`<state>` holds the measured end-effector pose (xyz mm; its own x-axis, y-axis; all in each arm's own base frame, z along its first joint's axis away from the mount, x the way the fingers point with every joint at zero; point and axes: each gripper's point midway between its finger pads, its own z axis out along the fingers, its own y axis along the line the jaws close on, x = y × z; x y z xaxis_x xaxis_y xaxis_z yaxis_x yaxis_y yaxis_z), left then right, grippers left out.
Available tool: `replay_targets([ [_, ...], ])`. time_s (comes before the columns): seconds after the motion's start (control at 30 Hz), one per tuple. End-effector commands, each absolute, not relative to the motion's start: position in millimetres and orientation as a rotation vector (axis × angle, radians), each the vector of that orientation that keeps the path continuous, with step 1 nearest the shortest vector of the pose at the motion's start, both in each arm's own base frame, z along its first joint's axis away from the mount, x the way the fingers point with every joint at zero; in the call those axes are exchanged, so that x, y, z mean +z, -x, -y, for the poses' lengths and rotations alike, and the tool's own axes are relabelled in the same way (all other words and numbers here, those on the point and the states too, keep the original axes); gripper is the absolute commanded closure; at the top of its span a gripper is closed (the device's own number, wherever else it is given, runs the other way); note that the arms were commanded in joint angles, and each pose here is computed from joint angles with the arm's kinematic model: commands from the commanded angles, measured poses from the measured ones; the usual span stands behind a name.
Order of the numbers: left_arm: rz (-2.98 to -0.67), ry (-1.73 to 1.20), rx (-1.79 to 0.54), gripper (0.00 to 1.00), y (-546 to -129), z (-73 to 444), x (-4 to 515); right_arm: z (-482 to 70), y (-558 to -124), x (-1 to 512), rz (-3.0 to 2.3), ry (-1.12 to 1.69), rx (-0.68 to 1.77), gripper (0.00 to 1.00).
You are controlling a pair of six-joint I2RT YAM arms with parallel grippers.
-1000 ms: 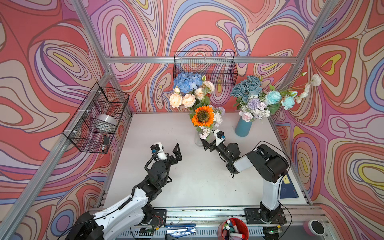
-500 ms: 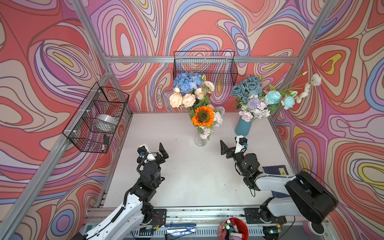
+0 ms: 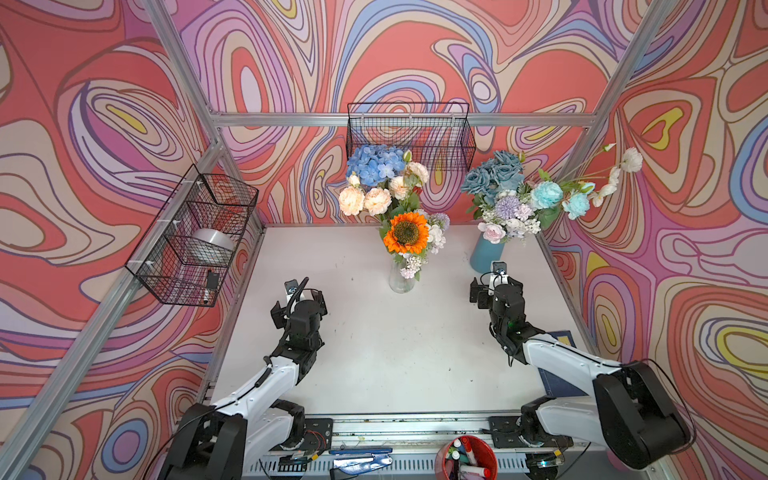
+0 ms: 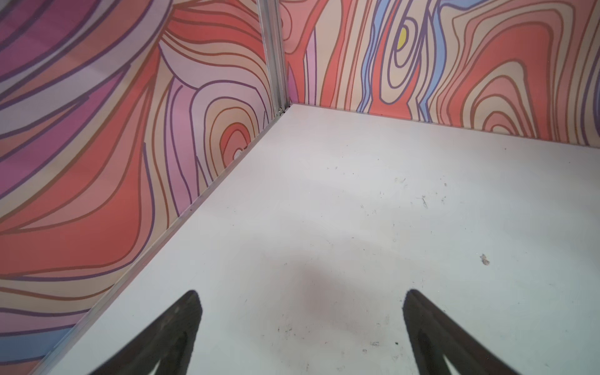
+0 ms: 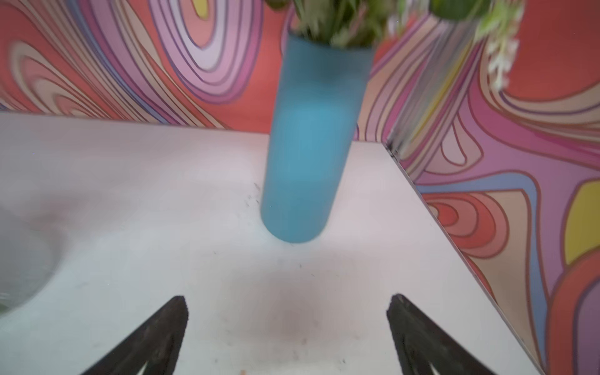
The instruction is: Arrange the flowers into the vase
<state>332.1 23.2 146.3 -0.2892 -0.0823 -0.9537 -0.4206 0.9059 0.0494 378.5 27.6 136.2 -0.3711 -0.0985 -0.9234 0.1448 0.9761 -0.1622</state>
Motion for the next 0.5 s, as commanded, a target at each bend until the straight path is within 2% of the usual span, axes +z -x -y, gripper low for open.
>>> replay_targets([
  [0.0, -1.866, 0.316, 0.337, 0.0, -347, -19, 145, -14, -390, 122, -1.95, -0.085, -0.231, 0.02],
  [0.27, -1.824, 0.112, 0.317, 0.0, -361, -4, 127, 12, -420, 122, -1.806, -0.142, -0.139, 0.02],
  [0.37, -1.81, 0.013, 0.265, 0.0, -366, 7, 126, 19, -428, 94, -1.853, -0.158, -0.077, 0.02],
  [0.47, -1.768, -0.025, 0.21, 0.0, -361, 11, 120, 15, -427, 92, -1.848, -0.134, -0.059, 0.02],
])
